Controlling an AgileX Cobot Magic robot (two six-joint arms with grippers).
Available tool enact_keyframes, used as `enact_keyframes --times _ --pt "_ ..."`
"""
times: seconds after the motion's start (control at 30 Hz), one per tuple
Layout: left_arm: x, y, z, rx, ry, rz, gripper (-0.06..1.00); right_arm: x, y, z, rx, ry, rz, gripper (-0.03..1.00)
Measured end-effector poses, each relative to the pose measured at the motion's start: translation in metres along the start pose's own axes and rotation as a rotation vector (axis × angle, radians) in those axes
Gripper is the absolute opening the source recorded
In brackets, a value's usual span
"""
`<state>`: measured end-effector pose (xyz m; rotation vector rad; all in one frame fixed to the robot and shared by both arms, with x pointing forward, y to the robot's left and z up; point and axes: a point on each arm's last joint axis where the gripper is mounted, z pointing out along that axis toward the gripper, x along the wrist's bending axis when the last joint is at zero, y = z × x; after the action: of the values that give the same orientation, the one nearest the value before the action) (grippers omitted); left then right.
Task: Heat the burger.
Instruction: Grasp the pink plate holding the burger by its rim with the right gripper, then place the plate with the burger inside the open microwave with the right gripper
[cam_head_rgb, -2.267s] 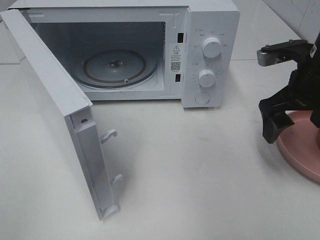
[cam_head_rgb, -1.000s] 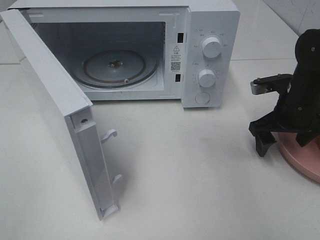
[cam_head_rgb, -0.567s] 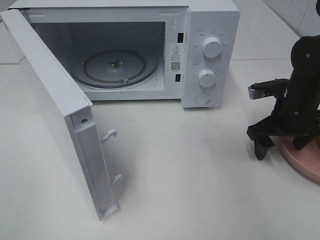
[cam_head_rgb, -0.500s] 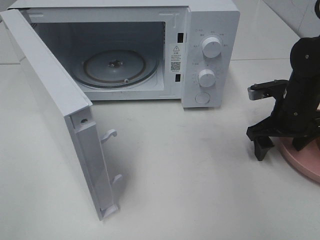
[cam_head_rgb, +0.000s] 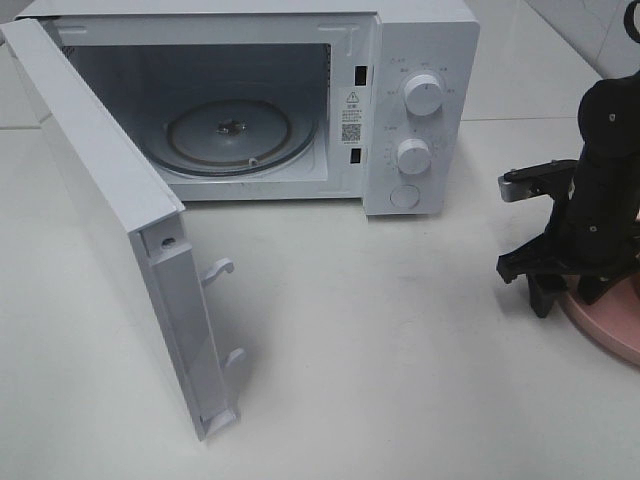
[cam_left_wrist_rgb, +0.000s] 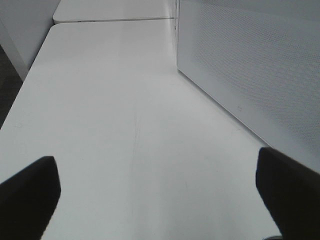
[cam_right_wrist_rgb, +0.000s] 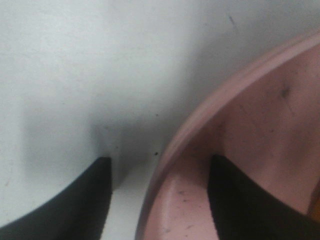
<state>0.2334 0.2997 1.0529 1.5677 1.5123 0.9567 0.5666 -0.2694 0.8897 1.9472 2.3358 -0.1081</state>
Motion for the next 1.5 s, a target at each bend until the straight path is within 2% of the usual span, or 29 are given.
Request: enact_keyframes --times 0.03,0.1,0.2,0.23,0.53,0.73,0.87,1.3,1.5 --pt "0.0 0.0 0.0 0.0 0.0 0.0 0.99 0.0 0.0 0.0 0.0 0.0 0.0 0.62" --pt "0.0 0.0 0.0 0.0 0.0 0.0 0.99 -0.003 0.0 0.001 0.003 -0.02 0.011 0.39" --pt "0.0 0.0 0.0 0.0 0.0 0.0 0.99 -0.003 0.0 0.001 0.005 -0.018 0.017 0.33" --pt "0.0 0.0 0.0 0.0 0.0 0.0 0.99 -0.002 -0.001 0.0 0.007 -0.014 0.026 0.24" --pt "0.0 0.0 0.0 0.0 0.0 0.0 0.99 -0.001 -0.001 -0.001 0.011 -0.002 0.042 0.23" --pt "0.0 0.0 0.0 0.0 0.0 0.0 0.99 0.008 -0.001 -0.003 0.018 -0.02 0.04 0.17" --pt "0.0 0.0 0.0 0.0 0.0 0.0 0.99 0.013 -0.001 -0.004 0.02 -0.056 0.055 0.15" --pt "0.0 0.0 0.0 0.0 0.0 0.0 0.99 0.033 -0.003 -0.008 0.02 -0.253 0.065 0.06" --pt "0.0 0.0 0.0 0.0 0.0 0.0 0.99 0.038 -0.003 -0.009 0.011 -0.298 0.055 0.06"
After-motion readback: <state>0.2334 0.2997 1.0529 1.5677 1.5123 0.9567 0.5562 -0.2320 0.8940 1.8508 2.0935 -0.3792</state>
